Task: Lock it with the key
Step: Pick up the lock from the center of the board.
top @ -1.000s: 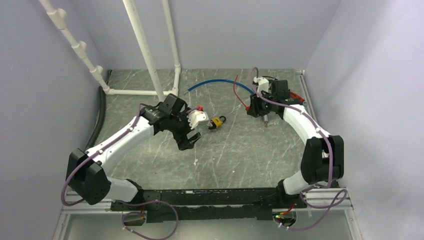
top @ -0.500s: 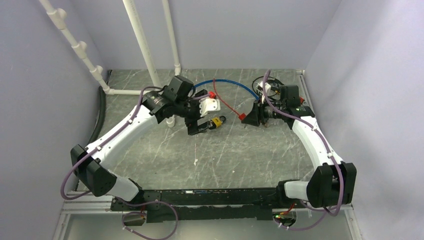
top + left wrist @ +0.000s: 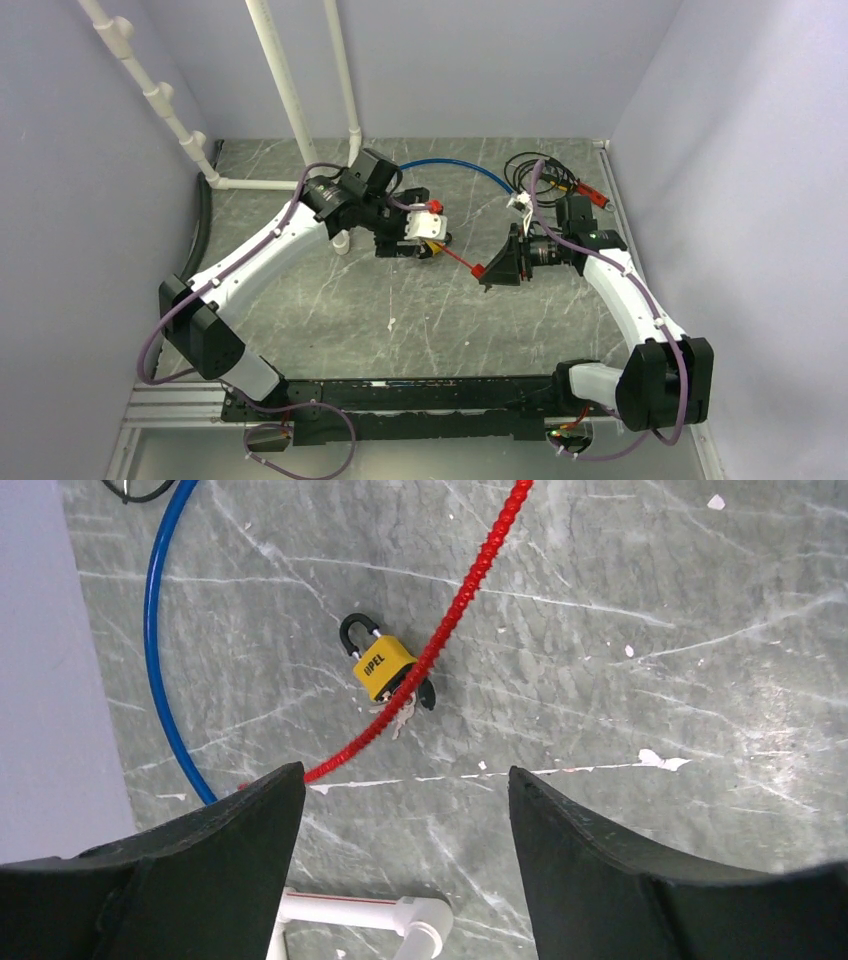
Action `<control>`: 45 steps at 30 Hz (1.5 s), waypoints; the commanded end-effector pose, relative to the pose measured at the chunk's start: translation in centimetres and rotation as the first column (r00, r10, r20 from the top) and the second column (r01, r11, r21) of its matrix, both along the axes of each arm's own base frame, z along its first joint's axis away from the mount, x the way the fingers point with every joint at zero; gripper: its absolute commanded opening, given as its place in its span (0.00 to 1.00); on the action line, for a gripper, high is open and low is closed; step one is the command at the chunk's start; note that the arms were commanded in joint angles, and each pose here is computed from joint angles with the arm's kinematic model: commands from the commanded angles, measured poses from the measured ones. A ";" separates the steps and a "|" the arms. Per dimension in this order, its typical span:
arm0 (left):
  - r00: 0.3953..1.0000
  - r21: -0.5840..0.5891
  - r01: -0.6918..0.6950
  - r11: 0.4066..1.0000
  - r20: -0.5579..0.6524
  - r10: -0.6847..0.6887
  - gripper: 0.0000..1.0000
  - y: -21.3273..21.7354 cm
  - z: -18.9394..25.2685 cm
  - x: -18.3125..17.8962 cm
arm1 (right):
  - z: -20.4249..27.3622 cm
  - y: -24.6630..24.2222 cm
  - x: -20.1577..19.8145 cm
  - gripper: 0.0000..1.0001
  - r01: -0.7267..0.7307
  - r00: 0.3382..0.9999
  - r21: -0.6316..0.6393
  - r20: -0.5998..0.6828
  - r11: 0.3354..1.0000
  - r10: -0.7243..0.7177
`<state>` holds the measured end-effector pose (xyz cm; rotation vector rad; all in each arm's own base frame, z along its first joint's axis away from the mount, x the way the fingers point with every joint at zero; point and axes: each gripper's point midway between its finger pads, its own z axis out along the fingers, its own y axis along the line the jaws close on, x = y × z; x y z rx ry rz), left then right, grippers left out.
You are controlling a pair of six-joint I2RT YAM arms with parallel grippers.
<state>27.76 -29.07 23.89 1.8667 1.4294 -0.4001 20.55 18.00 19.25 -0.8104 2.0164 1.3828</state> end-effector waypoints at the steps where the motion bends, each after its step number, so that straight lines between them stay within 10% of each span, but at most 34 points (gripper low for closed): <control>1: 0.993 0.030 0.094 0.995 0.063 -0.095 0.77 -0.9 -1.0 0.3 | 1.3 0.9 -1.7 0.00 -0.115 0.993 0.095 0.038 0.989 0.112; 6: 0.991 0.060 0.107 0.992 0.074 -0.112 0.61 -1.2 -2.7 0.6 | 1.4 1.3 -2.2 0.00 -0.148 0.989 0.107 0.029 0.983 0.146; 11: 0.996 0.053 0.077 0.996 0.032 -0.079 0.02 -1.2 -3.7 0.4 | 1.3 1.3 -2.4 0.00 -0.163 0.986 0.101 0.051 0.981 0.158; 13: 0.999 0.053 0.053 0.997 0.007 -0.053 0.00 -1.1 -3.8 0.2 | 0.9 1.1 -2.0 0.00 -0.156 0.986 0.073 0.070 0.985 0.151; 18: 0.994 0.017 0.023 1.000 -0.105 -0.021 0.00 -1.3 -2.7 -1.5 | -0.2 0.1 0.9 0.83 -0.079 0.982 -0.073 0.166 0.994 0.091; 21: 0.984 -0.020 0.019 1.000 -0.177 -0.022 0.00 -1.6 -1.8 -2.7 | -0.2 -0.9 2.5 0.98 -0.033 0.959 -0.168 0.274 0.985 0.079; 31: 0.936 -0.004 0.001 1.000 -0.351 -0.002 0.00 -1.6 -2.0 -5.1 | 1.2 -2.6 4.3 0.95 -0.008 0.805 -0.318 0.561 0.948 0.194; 45: 0.921 -0.105 0.048 0.993 -0.380 -0.085 0.00 -1.9 -0.2 -7.2 | -0.2 0.5 0.6 0.80 -0.234 0.776 -0.220 0.545 0.947 0.318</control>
